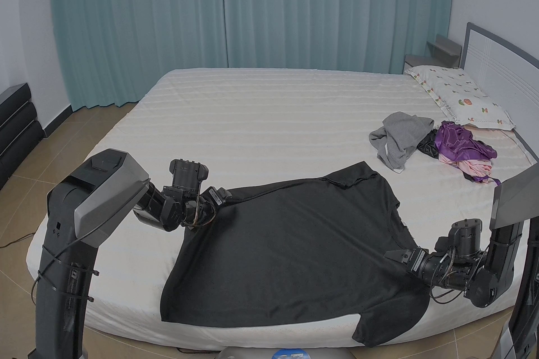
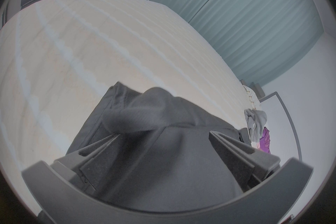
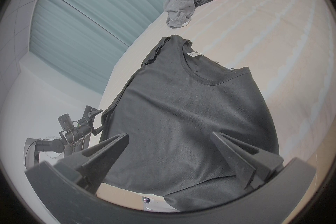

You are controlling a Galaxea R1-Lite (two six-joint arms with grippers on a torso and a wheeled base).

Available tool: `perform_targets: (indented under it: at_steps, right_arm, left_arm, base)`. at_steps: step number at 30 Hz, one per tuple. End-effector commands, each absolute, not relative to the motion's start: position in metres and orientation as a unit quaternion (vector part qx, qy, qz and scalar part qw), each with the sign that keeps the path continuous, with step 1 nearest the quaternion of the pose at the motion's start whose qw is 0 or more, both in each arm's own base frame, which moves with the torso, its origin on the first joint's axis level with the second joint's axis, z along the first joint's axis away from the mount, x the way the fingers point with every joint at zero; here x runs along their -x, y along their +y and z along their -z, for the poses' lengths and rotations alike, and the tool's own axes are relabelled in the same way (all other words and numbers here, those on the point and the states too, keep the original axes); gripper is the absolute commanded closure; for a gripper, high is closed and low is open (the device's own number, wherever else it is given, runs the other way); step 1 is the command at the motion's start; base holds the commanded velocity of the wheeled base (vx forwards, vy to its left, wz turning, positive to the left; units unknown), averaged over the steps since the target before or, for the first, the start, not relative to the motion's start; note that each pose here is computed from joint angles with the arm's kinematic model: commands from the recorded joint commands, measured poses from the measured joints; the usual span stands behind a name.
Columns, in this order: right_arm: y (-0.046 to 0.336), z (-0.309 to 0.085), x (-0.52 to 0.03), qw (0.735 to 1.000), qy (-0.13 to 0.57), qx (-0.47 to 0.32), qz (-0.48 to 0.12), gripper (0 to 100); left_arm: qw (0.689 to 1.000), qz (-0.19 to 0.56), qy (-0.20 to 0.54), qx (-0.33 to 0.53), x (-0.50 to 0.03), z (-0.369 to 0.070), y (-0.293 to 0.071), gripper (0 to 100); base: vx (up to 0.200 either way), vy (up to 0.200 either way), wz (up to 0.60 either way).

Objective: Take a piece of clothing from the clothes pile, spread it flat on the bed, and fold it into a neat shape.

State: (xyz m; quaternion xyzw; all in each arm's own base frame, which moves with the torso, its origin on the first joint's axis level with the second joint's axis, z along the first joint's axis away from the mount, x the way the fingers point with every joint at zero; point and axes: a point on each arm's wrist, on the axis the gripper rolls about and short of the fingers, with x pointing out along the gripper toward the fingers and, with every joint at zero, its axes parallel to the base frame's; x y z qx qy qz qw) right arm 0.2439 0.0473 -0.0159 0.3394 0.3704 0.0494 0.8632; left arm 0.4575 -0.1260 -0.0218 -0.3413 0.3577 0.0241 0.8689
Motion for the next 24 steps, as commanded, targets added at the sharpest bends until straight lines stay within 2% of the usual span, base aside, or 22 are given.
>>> perform_targets:
  at_steps: [1, 5, 10, 19, 24]
  right_arm:
    - [0.046, 0.017, -0.245, 0.867, 0.365, -0.336, -0.038, 0]
    - [0.046, 0.016, -0.246, 0.868, 0.364, -0.336, -0.038, 0]
    - [0.045, 0.017, -0.246, 0.868, 0.363, -0.337, -0.036, 0]
    - [0.046, 0.020, -0.246, 0.869, 0.360, -0.337, -0.038, 0]
    - [0.046, 0.020, -0.246, 0.869, 0.360, -0.337, -0.039, 0]
  left_arm:
    - [0.871, -0.036, 0.344, 0.349, -0.479, 0.028, -0.117, 0]
    - [0.871, -0.058, 0.295, 0.389, -0.497, 0.018, -0.097, 0]
    - [0.852, -0.077, 0.240, 0.458, -0.512, 0.002, -0.072, 0]
    - [0.852, -0.079, 0.220, 0.469, -0.517, -0.001, -0.061, 0]
    - [0.852, -0.076, 0.232, 0.463, -0.515, 0.005, -0.061, 0]
  base:
    - [0.000, 0.000, 0.00]
    - [0.000, 0.000, 0.00]
    - [0.000, 0.000, 0.00]
    - [0.000, 0.000, 0.00]
    - [0.000, 0.000, 0.00]
